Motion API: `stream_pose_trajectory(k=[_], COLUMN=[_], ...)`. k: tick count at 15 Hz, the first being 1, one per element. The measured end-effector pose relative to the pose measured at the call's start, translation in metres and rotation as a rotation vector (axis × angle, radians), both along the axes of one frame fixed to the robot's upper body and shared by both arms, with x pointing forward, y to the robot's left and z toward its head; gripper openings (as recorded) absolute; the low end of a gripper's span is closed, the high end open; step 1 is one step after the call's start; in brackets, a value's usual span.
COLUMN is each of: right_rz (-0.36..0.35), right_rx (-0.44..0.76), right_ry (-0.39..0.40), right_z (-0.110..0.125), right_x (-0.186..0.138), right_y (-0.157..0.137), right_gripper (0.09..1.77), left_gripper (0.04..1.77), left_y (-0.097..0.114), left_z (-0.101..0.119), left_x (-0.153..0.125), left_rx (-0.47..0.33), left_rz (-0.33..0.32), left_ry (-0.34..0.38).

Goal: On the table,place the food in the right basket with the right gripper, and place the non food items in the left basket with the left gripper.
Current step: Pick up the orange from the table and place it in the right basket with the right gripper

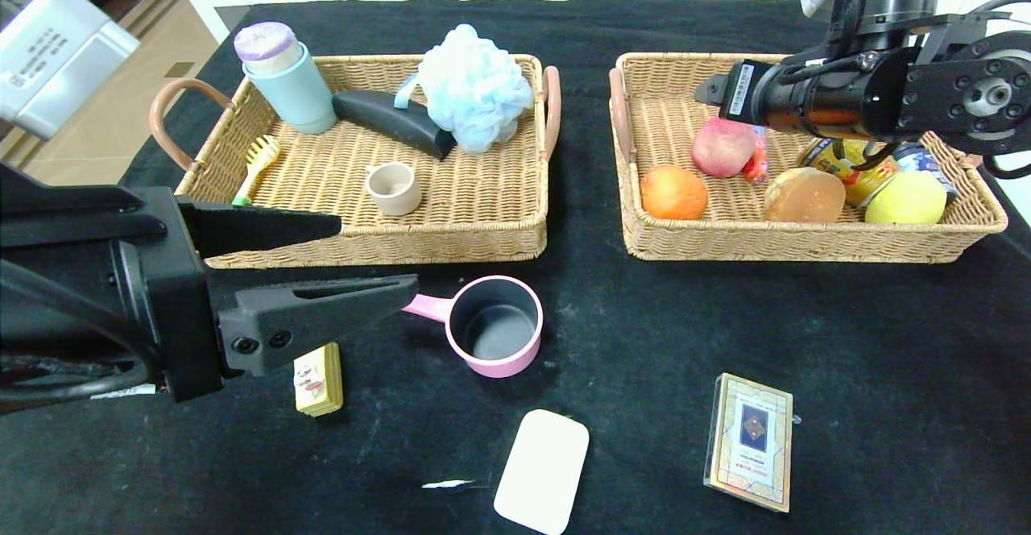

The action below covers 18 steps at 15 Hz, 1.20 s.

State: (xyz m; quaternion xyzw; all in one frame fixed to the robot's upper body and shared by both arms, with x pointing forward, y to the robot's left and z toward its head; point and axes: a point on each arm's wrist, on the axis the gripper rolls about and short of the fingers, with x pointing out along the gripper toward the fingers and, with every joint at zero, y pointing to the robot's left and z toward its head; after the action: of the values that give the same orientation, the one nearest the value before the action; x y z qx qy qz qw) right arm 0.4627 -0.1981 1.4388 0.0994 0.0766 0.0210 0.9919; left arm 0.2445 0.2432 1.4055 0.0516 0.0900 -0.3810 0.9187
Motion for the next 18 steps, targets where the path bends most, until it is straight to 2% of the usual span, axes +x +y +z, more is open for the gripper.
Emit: stream_pose_trajectory(k=[4,7,11,13,18], right_rz=[0.027,0.061,0.081,0.088,0.081], right_rx=[-0.028,-0.087,-0.083,-0.069,-0.01], right_ry=[0.034,0.123,0.178,0.237,0.449], right_z=[0.003,0.005,0.014,0.014,0.002], right_x=[-0.022,-0.052,-0.086,-0.102,-0.139], right_y=[0.002,0.0,-0.005,-0.007,-0.007], right_gripper=[1.69,1.7,1.7,1.7,1.7], left_gripper=[1.72,1.72,1.72,1.72,1.72], left_y=[0.0,0.0,0.0,0.0,-0.001], left_z=[0.0,0.0,-0.001,-0.001,-0.002], left_x=[0.0,0.0,-0.001,-0.001,0.0], left_rx=[0.0,-0.001,0.001,0.002,0.005], left_rz=[0.0,-0.001,-0.001,-0.002,-0.004], left_ry=[0.0,-0.001,0.001,0.0,0.006])
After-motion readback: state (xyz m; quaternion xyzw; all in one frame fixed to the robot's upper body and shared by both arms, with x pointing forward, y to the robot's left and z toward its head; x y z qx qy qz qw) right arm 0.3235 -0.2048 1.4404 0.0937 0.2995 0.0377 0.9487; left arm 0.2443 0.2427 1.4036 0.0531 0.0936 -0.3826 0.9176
